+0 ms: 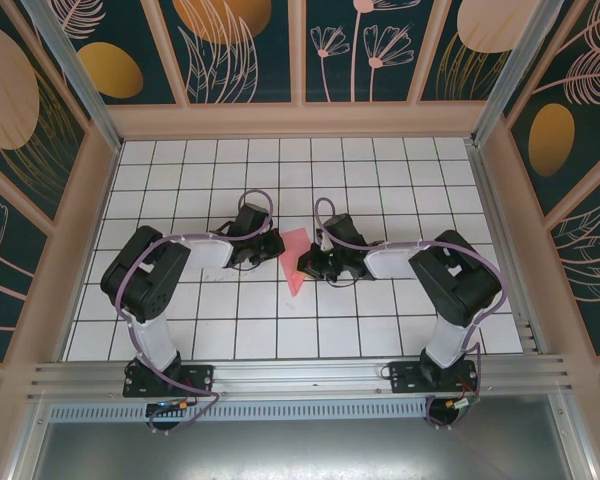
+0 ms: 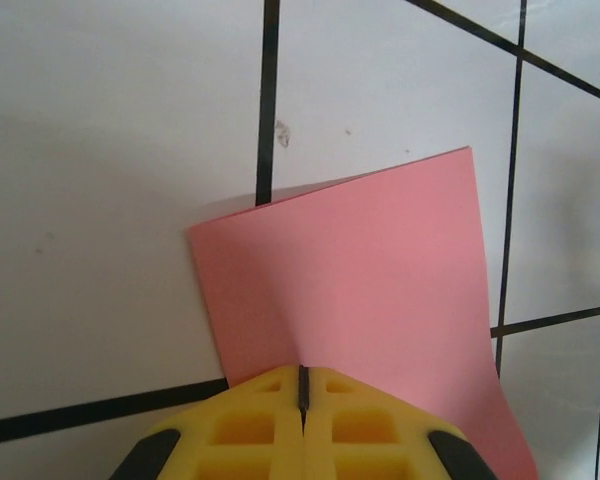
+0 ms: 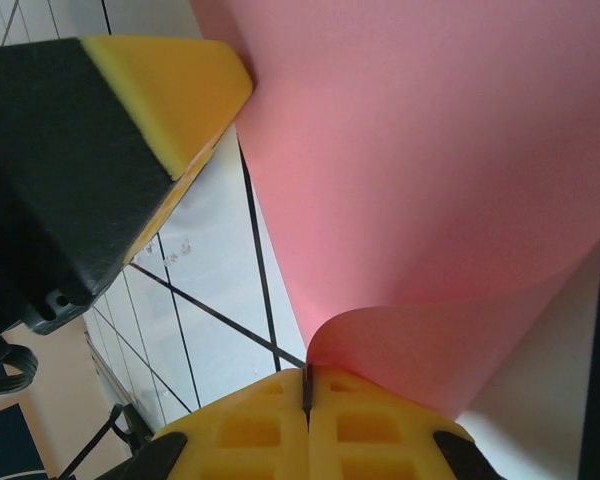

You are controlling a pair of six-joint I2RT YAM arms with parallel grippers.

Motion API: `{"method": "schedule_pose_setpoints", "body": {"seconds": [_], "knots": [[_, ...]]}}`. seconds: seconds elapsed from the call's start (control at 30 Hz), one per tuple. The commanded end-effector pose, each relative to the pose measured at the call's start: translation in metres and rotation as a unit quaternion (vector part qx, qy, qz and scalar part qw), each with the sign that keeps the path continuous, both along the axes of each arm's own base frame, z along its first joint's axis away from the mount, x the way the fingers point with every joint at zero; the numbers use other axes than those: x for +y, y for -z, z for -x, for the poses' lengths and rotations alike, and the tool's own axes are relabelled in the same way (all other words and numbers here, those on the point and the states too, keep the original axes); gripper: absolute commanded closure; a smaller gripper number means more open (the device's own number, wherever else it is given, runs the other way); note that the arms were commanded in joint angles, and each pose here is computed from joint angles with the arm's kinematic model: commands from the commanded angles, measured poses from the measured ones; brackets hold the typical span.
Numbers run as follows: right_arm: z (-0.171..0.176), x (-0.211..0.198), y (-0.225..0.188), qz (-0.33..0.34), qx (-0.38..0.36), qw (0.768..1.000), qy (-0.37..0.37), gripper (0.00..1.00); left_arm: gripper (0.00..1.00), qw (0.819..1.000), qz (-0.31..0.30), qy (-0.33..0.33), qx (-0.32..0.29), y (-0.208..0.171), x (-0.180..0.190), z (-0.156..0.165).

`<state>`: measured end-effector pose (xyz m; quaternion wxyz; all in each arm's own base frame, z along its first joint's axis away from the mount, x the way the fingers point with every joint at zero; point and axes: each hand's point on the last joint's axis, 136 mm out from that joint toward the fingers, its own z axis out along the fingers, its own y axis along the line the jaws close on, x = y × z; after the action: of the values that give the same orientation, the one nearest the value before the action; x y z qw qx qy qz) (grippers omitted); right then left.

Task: Fold a paper plane with a square sheet of paper (pick it up from the middle)
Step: Fold the paper at the center of the table.

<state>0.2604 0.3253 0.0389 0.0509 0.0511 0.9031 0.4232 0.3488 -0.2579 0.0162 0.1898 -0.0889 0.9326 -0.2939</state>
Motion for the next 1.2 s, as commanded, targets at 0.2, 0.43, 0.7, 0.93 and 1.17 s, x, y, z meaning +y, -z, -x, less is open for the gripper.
{"method": "schedule_pose_setpoints", "body": {"seconds": [0.2,0.43,0.7,0.93,1.17], "knots": [[-0.009,0.012,-0.003,-0.013,-0.020,1.000,-0.002,1.00,0.97,0.999,-0.020,0.011,0.022,0.014,0.000,0.004],[-0.014,0.015,-0.004,-0.022,-0.028,0.999,0.006,1.00,0.97,0.999,-0.023,0.014,0.027,0.017,0.000,0.005],[-0.016,0.018,-0.002,-0.022,-0.033,0.999,0.003,1.00,0.97,0.999,-0.020,0.015,0.029,0.018,-0.001,0.006],[-0.015,0.020,0.002,-0.019,-0.034,0.999,-0.003,1.00,0.97,0.999,-0.018,0.015,0.030,0.019,-0.001,0.007],[-0.016,0.024,0.002,-0.016,-0.040,0.999,-0.013,1.00,0.97,0.999,-0.018,0.016,0.032,0.020,-0.001,0.008]]}}
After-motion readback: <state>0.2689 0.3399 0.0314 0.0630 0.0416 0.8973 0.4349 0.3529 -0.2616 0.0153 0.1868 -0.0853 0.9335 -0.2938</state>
